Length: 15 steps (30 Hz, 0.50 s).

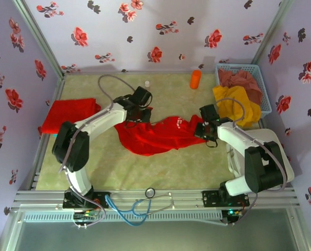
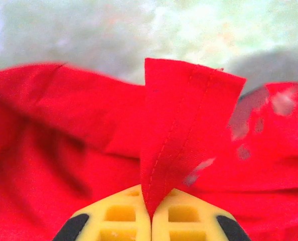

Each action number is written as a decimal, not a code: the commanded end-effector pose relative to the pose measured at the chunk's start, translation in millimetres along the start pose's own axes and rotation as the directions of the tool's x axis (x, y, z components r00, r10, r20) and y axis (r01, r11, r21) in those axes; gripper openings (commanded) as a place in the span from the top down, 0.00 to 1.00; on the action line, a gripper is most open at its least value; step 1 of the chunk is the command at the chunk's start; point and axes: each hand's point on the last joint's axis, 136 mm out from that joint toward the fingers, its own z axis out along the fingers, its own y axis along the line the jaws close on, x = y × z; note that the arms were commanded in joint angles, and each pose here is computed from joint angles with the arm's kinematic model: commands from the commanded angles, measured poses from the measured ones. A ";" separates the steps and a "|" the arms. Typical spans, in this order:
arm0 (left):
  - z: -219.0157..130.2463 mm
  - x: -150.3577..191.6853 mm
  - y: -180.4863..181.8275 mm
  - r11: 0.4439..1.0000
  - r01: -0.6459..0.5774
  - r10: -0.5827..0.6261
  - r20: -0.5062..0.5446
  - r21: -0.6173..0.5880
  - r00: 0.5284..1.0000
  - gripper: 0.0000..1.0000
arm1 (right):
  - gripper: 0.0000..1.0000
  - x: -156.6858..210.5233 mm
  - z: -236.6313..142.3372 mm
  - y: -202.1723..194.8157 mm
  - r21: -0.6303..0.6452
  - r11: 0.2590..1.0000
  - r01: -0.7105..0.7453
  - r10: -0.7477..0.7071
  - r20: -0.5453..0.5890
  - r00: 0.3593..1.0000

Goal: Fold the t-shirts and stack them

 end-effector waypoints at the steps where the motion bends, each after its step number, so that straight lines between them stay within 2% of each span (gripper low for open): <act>1: -13.1 25.8 32.2 0.993 0.082 -0.085 -0.038 -0.083 0.996 1.00 | 1.00 29.3 2.2 -30.9 0.113 0.993 0.034 -0.024 -0.089 0.996; 4: -23.0 40.6 42.0 0.989 0.119 -0.122 -0.026 -0.084 0.992 1.00 | 1.00 34.7 4.2 -35.6 0.127 0.991 0.050 -0.036 -0.106 0.994; 7: -34.7 39.3 46.4 0.987 0.142 -0.142 0.002 -0.071 0.990 1.00 | 1.00 33.0 2.5 -35.8 0.128 0.990 0.052 -0.040 -0.096 0.995; 11: -74.8 7.6 47.2 0.989 0.139 -0.134 0.095 -0.055 0.987 1.00 | 0.97 16.7 -6.6 -21.2 0.067 0.997 0.036 -0.034 -0.028 0.999; 15: -111.1 -43.3 44.4 0.990 0.138 -0.132 0.233 -0.008 0.964 1.00 | 0.90 -15.8 -15.3 -4.1 0.024 1.000 0.008 -0.010 0.064 0.998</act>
